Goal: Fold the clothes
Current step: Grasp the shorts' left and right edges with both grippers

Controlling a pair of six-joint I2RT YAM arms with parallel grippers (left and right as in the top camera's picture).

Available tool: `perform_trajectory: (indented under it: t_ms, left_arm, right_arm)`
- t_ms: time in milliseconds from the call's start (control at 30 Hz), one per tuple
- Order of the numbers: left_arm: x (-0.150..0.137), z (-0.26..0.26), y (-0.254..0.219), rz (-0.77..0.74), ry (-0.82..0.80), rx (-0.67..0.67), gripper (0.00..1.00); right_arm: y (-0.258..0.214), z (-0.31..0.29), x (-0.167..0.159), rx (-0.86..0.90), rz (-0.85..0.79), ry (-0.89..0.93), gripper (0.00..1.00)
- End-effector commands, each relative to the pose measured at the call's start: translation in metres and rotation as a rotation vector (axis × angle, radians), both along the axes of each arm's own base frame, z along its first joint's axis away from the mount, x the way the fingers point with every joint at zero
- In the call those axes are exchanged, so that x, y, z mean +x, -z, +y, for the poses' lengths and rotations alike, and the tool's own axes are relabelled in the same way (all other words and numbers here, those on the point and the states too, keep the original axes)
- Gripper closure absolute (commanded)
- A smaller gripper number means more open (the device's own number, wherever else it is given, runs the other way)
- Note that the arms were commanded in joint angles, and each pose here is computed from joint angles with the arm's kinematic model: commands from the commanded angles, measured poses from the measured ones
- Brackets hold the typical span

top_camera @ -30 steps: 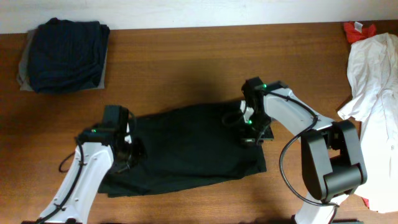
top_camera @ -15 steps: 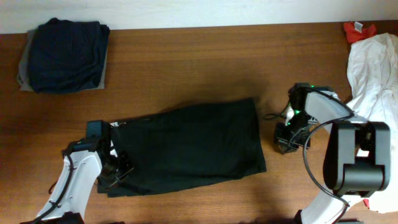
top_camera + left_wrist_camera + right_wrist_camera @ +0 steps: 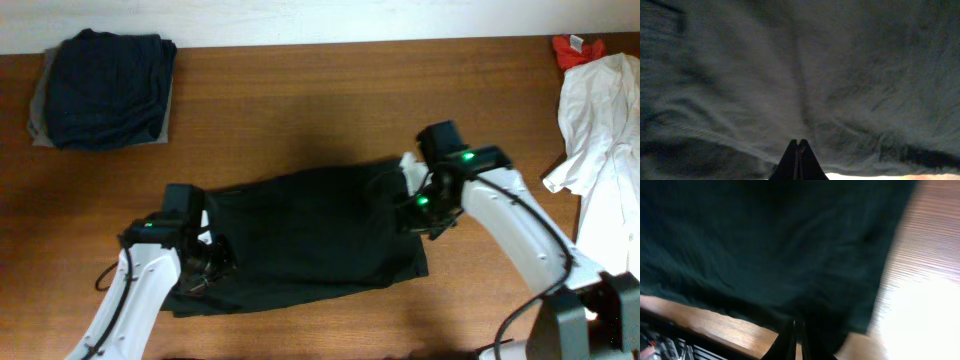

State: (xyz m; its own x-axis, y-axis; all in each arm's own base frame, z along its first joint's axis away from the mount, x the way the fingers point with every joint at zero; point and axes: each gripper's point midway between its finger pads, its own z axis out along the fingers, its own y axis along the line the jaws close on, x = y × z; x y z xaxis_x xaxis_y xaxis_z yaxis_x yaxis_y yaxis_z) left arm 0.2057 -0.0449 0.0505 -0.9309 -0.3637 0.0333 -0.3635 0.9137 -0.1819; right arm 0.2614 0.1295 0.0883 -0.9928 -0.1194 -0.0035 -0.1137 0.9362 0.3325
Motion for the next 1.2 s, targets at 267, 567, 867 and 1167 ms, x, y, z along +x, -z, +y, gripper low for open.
perform_trajectory:
  t_ms: [267, 567, 867, 1167]
  left_arm:
    - [-0.011, -0.022, 0.041, 0.185, 0.076, -0.043, 0.99]
    - [-0.008, 0.014, 0.049, 0.208, -0.038, 0.024, 0.99]
    - [0.003, 0.04, 0.048, 0.172, -0.117, 0.048, 1.0]
    - [0.028, 0.028, -0.032, -0.062, -0.11, 0.06, 0.99]
  right_arm:
    - [0.107, -0.006, -0.051, -0.113, 0.326, 0.079, 0.96]
    - [0.115, -0.099, -0.047, -0.283, 0.398, 0.319, 0.96]
    - [0.108, -0.12, -0.046, -0.174, 0.425, 0.438, 0.96]
    - [0.044, -0.113, -0.035, -0.101, 0.231, 0.46, 0.96]
